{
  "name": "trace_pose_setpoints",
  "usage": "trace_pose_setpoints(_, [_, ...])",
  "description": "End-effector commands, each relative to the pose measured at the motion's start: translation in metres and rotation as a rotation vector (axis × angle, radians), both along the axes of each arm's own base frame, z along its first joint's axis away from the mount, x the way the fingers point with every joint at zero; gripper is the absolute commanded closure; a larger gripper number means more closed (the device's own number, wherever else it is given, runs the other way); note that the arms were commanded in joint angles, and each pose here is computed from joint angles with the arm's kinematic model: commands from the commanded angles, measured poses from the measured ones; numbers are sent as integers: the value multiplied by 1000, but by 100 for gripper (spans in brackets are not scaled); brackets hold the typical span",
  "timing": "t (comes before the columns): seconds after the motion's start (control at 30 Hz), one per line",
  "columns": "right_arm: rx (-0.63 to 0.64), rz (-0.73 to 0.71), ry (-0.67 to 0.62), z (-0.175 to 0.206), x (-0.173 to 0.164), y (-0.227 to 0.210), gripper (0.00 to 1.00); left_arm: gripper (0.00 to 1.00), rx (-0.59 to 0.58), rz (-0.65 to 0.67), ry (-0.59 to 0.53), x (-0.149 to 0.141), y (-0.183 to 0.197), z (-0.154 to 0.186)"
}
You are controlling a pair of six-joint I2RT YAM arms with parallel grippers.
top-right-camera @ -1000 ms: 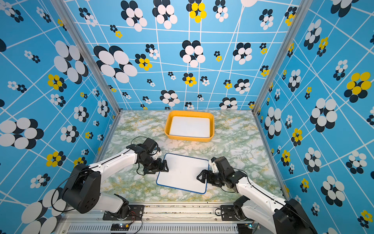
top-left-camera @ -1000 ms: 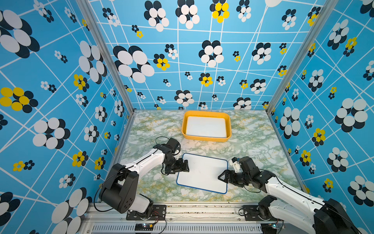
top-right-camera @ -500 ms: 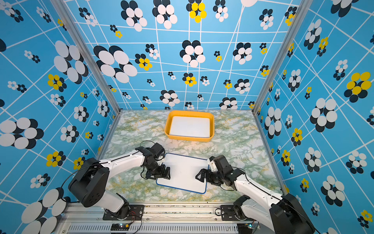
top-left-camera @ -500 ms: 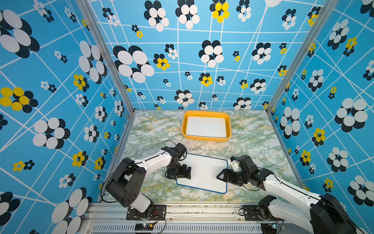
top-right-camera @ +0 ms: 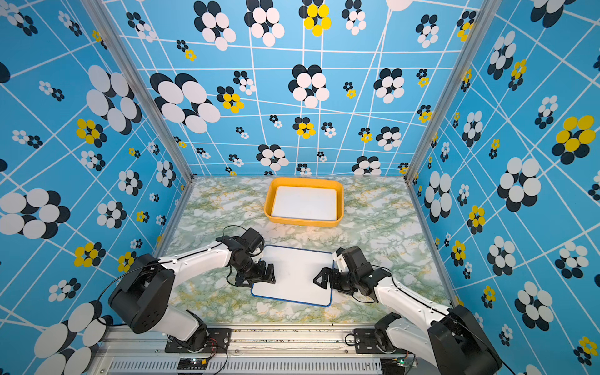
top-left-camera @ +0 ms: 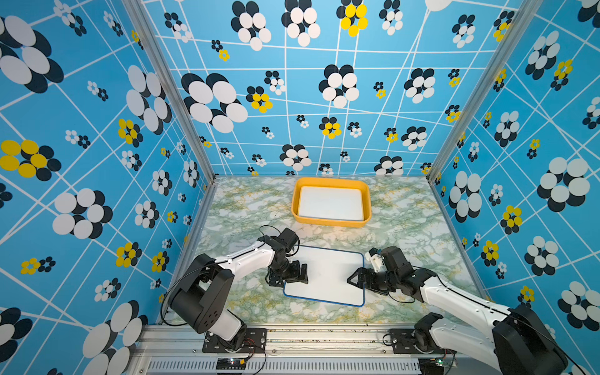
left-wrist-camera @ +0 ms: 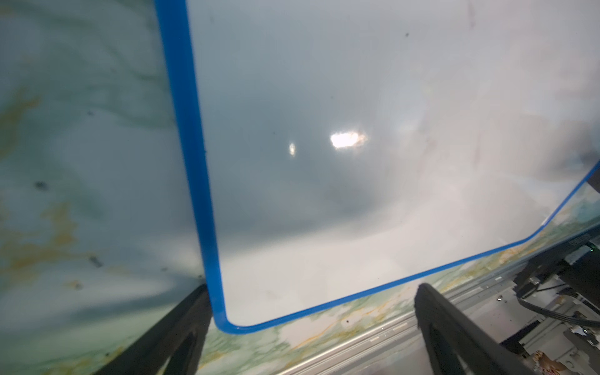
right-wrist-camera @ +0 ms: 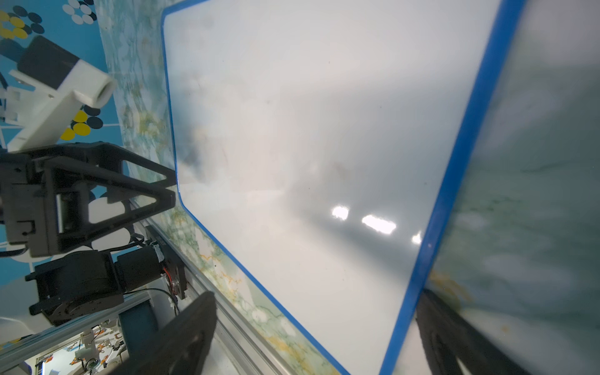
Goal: Put the whiteboard into the storage box
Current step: Pick up the whiteboard at the center of the board.
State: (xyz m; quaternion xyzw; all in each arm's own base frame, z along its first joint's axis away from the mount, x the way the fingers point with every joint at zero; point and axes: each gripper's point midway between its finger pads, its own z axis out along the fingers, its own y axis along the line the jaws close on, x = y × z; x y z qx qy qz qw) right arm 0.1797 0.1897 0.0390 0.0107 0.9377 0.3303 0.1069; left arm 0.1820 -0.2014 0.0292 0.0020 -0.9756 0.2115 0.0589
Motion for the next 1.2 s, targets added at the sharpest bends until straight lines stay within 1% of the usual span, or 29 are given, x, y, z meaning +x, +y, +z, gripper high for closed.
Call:
trace_pose_setpoints(0.0, [-126, 2, 251, -58, -54, -25, 1, 0, -473, -89, 50, -14, -72, 18])
trace_pose_setpoints(0.17, [-86, -15, 276, -63, -60, -21, 1, 1, -614, 5, -30, -2, -65, 27])
trace_pose_setpoints(0.27, [-71, -22, 273, -60, -62, -20, 1, 0, -678, 49, -65, 4, -60, 33])
trace_pose_setpoints(0.57, [-36, 2, 240, -48, -65, -4, 2, 1, -805, 87, -115, 14, -62, 56])
trace_pose_setpoints(0.73, [-16, 25, 233, -47, -67, 8, 3, 0, -831, 75, -135, 16, -65, 67])
trace_pose_setpoints(0.87, [8, 22, 226, -43, -65, 13, 4, 1, -859, 53, -138, 17, -77, 78])
trace_pose_setpoints(0.93, [20, 21, 219, -39, -64, 15, 4, 1, -834, 33, -127, 15, -83, 76])
trace_pose_setpoints(0.97, [18, 21, 211, -37, -63, 14, 4, 0, -794, 24, -114, 12, -85, 70])
trace_pose_setpoints(1.03, [4, 21, 195, -31, -61, 12, 4, 1, -683, -7, -106, 7, -82, 59])
trace_pose_setpoints(1.1, [1, 19, 177, -26, -60, 11, 4, 0, -533, -43, -107, 3, -73, 48])
trace_pose_setpoints(1.17, [3, 16, 165, -23, -59, 10, 4, 1, -423, -60, -96, 1, -61, 43])
